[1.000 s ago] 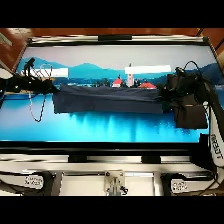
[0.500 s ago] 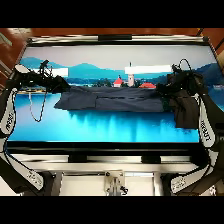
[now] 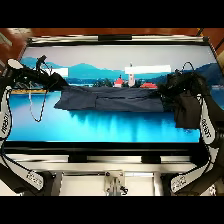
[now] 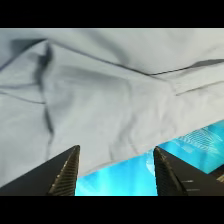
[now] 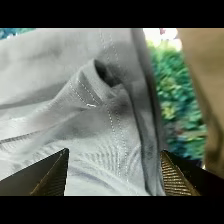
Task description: Fold the shirts.
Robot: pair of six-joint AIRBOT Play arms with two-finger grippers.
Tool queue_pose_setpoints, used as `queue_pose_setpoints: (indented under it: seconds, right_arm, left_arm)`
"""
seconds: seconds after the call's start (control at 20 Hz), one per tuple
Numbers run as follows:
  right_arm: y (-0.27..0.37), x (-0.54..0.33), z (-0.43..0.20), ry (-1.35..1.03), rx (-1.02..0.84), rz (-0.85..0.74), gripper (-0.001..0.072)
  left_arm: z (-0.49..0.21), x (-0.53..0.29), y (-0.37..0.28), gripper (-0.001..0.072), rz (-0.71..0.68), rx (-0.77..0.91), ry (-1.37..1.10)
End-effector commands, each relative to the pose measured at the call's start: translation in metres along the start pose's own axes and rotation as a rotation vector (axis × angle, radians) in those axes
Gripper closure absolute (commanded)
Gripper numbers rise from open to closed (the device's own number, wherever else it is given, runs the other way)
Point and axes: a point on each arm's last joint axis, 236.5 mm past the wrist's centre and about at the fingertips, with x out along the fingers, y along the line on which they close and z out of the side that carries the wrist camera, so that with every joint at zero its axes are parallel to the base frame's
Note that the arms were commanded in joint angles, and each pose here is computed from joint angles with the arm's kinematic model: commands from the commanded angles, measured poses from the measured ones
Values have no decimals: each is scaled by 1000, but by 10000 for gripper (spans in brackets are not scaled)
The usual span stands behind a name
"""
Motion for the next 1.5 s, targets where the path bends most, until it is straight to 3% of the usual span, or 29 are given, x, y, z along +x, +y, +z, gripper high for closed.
queue_pose_setpoints:
  seconds: [0.0, 0.1, 0.15, 0.3, 0.35, 0.5, 0.55, 0.65, 0.75, 0.95, 1.2, 1.45]
  right_arm:
    - [8, 16, -9, 44, 21, 29, 38]
    - [9, 23, -13, 61, 34, 31, 41]
    - [14, 26, -17, 76, 39, 42, 121]
    - [25, 35, -25, 103, 27, 55, 609]
    - [30, 31, -25, 101, 16, 64, 645]
    - [49, -11, -19, 40, -75, 94, 645]
    - [59, -34, -17, 5, -97, 106, 645]
    - [78, -84, -15, -75, -140, 128, 645]
    - [93, -130, -22, -138, -176, 148, 645]
    - [111, -198, -55, -178, -197, 173, 645]
    - [125, -256, -90, -232, -195, 207, 645]
    - [149, -310, -124, -308, -177, 306, 645]
  left_arm:
    - [-2, -5, -17, 149, -7, 50, -1]
    - [-3, -4, -23, 149, -12, 65, 2]
    - [-4, -2, -27, 149, -14, 72, 5]
    - [-8, 6, -38, 149, -21, 92, 22]
    - [-9, 8, -44, 149, -29, 99, 27]
    - [-12, 17, -76, 186, -118, 107, 33]
    - [-15, 23, -88, 295, -141, 116, 43]
    - [-28, 40, -110, 600, -157, 153, 87]
    - [-46, 64, -136, 677, -173, 201, 138]
    - [-74, 110, -188, 677, -195, 288, 170]
    - [-106, 144, -235, 677, -288, 240, 193]
    - [-155, 204, -262, 678, -278, 239, 216]
